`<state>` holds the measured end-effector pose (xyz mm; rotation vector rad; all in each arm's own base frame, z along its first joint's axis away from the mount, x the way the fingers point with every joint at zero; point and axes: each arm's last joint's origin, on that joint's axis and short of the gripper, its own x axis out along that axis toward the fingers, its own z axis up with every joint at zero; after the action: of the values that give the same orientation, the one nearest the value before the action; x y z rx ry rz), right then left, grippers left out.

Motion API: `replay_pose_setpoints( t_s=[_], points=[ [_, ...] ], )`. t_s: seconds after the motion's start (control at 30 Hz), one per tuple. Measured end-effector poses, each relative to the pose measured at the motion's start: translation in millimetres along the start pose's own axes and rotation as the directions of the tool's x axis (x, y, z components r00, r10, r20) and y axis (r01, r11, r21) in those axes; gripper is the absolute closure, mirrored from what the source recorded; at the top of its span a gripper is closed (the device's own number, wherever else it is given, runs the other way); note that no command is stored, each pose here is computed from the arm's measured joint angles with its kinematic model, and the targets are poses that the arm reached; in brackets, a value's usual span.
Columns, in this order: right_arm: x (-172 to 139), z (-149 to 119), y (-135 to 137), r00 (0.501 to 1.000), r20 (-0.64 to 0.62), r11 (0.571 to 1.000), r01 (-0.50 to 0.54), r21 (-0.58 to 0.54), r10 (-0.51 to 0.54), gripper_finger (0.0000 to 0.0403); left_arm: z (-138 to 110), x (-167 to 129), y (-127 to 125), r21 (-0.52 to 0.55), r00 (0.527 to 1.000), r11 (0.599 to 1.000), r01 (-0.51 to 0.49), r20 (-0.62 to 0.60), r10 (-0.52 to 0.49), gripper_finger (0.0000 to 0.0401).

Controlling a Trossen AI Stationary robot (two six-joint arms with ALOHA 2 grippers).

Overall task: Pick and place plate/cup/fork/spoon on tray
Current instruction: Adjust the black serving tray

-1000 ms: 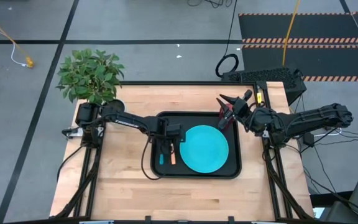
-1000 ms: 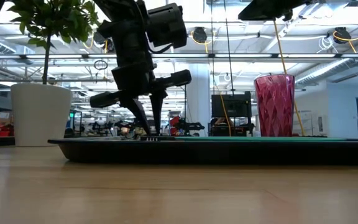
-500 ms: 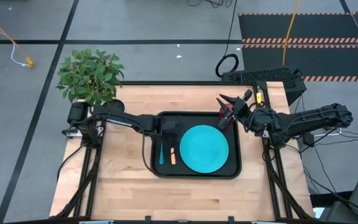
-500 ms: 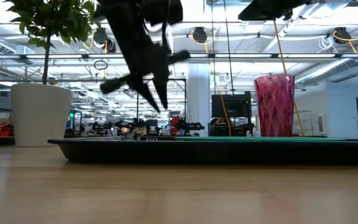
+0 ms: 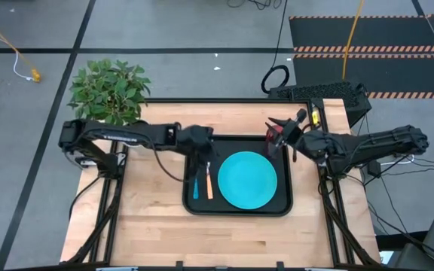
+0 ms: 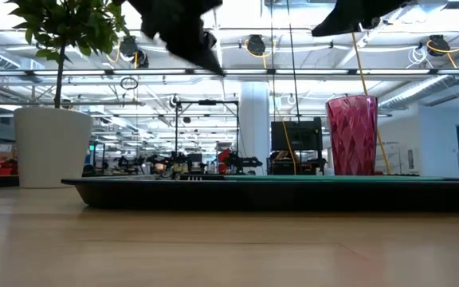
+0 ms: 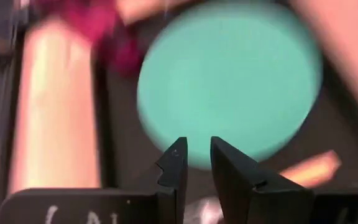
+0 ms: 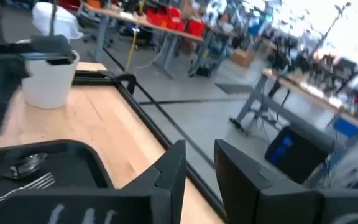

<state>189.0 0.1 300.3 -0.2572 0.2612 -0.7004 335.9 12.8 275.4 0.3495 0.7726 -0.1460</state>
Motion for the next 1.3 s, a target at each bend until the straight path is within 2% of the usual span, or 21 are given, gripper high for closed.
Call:
replay_pose_setpoints(
  t_s=[0.07,0.17,0.3,0.5,0.63,0.73,0.8,0.93,1.1,1.2,1.3],
  points=[
    [-1.6,4.3,-0.5,0.999,-0.022,0.999,-0.031,0.034,0.032,0.0325,1.1,-7.8,4.5,-0.037,0.993,0.999,0.029,0.112,-0.025,0.0327],
    [-5.8,6.3,-0.5,0.984,-0.106,0.989,-0.134,0.061,0.14,0.0325,4.1,-16.2,7.4,-0.035,0.974,0.999,-0.009,0.227,0.017,0.0327],
    [-14.1,6.6,-4.7,0.918,-0.286,0.959,-0.24,0.152,0.275,0.0325,5.2,-20.5,8.1,-0.103,0.95,0.994,-0.036,0.304,0.066,0.0327],
    [-25.2,3.6,-11.9,0.798,-0.478,0.926,-0.261,0.273,0.366,0.0325,-6.6,-9.8,13.0,-0.202,0.959,0.979,-0.026,0.272,0.082,0.0327],
    [-31.3,-7.8,-14.9,0.693,-0.614,0.917,-0.189,0.352,0.378,0.0325,-16.2,-5.8,16.6,-0.267,0.955,0.963,-0.029,0.278,0.106,0.0327],
    [-34.3,-19.7,-16.1,0.619,-0.719,0.93,-0.055,0.362,0.316,0.0325,-25.3,-10.0,11.8,-0.236,0.943,0.971,-0.047,0.31,0.121,0.0327],
    [-35.8,-30.0,-15.6,0.565,-0.773,0.926,0.04,0.374,0.288,0.0325,-26.3,-11.6,11.2,-0.205,0.915,0.976,-0.075,0.375,0.149,0.0327],
    [-36.3,-54.3,-9.4,0.469,-0.834,0.9,0.161,0.406,0.292,0.0325,-39.4,-11.8,11.5,-0.193,0.896,0.975,-0.112,0.404,0.183,0.0327],
    [-37.0,-85.8,-1.2,0.358,-0.88,0.875,0.251,0.413,0.312,0.0325,-48.7,-12.8,25.6,-0.197,0.864,0.963,-0.183,0.435,0.254,0.0327],
    [-35.9,-101.8,2.4,0.348,-0.888,0.86,0.302,0.411,0.302,0.0325,-48.5,-18.8,37.4,-0.232,0.826,0.947,-0.224,0.47,0.311,0.0327],
    [-35.3,-116.3,5.3,0.338,-0.895,0.836,0.365,0.41,0.291,0.0325,-52.6,-19.5,43.8,-0.227,0.826,0.942,-0.248,0.459,0.328,0.0327]
  ],
)
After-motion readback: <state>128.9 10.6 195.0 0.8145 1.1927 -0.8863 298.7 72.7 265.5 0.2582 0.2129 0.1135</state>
